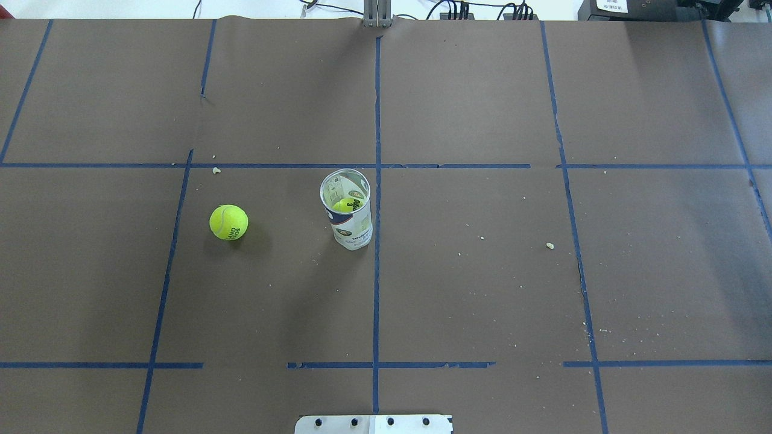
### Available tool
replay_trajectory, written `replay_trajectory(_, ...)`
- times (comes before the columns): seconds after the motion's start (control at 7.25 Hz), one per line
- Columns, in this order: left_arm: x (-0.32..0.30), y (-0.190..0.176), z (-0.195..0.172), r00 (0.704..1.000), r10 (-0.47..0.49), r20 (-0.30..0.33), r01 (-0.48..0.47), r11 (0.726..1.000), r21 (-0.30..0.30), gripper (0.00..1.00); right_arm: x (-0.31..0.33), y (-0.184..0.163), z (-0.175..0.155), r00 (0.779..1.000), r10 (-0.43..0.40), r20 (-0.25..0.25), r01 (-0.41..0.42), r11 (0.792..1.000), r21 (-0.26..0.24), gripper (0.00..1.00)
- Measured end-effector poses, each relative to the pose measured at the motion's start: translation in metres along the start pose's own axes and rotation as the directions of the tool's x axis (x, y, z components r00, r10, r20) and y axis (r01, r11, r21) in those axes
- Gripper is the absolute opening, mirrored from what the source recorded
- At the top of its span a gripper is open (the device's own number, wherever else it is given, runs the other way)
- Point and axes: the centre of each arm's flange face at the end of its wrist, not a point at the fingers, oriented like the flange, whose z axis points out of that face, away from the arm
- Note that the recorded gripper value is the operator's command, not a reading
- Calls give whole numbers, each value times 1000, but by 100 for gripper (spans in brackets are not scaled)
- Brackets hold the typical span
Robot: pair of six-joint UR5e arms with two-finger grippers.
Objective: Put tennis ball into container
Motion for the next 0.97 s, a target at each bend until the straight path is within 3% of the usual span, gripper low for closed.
replay_trajectory(0.41,120,32,23,995,-54,-80,51,998,-38,100,0,0,0,1000,0,0,0,1000,0,100)
replay_trajectory(0.69,179,37,59,997,-47,-60,44,998,-47,100,0,0,0,1000,0,0,0,1000,0,100)
replay_trajectory(0.97,232,49,118,1000,20,1,-20,998,-63,100,0,0,0,1000,0,0,0,1000,0,100)
